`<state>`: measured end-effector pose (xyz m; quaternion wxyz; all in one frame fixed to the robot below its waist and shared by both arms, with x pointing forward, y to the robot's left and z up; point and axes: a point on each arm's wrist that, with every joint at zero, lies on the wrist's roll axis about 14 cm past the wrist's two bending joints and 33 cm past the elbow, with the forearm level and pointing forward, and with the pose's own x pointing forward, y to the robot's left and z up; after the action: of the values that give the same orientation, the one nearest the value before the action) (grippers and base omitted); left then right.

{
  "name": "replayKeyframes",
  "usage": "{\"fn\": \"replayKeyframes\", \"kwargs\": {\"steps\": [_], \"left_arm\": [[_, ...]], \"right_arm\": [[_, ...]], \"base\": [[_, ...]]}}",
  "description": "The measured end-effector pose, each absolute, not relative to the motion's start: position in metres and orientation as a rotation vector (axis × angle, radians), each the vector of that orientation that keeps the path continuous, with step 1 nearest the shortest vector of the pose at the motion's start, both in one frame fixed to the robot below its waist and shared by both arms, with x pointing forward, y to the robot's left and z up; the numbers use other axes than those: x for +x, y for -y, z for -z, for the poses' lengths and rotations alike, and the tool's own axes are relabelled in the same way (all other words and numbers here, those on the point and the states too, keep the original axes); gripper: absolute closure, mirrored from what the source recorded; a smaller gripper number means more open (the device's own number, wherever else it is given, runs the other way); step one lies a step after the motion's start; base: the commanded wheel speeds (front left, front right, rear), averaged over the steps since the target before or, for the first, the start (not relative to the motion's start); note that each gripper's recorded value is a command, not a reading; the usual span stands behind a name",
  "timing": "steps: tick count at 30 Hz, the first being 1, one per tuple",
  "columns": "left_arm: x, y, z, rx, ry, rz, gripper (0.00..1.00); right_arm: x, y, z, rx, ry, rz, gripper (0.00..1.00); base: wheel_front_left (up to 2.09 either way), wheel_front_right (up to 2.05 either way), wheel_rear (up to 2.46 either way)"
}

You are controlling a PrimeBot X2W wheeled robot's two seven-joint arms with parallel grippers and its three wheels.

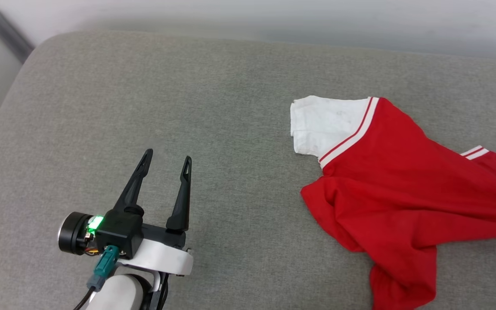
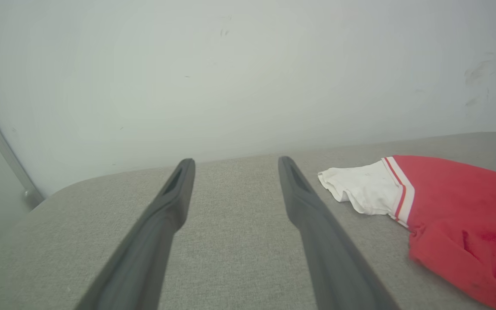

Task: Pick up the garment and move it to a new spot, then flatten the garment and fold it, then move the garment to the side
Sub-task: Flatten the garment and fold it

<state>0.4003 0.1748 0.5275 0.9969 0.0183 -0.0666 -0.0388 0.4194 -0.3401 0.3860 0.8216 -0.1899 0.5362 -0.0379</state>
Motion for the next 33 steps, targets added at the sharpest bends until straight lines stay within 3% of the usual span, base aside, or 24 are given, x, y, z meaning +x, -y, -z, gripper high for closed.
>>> {"fn": "replayKeyframes", "kwargs": {"steps": [10,19,26,33], "left_arm": [[0.409,-0.166,-0.543,0.042,0.176,0.130,0.00],[0.433,-0.136,-0.568,0.001,0.210,0.277,0.00],[0.476,-0.087,-0.584,0.014,0.104,0.537,0.00],[0.529,-0.053,-0.551,0.089,-0.283,0.690,0.00]], "right_arm": [[0.468,0.297,-0.476,-0.219,-0.495,0.032,0.00],[0.434,0.266,-0.553,-0.001,0.011,0.059,0.00],[0.407,0.277,-0.566,0.001,0.130,0.146,0.00],[0.400,0.287,-0.553,-0.006,0.108,0.205,0.00]], "base": [[0.00,0.00,0.00],[0.00,0.00,0.00],[0.00,0.00,0.00],[0.00,0.00,0.00]]}}
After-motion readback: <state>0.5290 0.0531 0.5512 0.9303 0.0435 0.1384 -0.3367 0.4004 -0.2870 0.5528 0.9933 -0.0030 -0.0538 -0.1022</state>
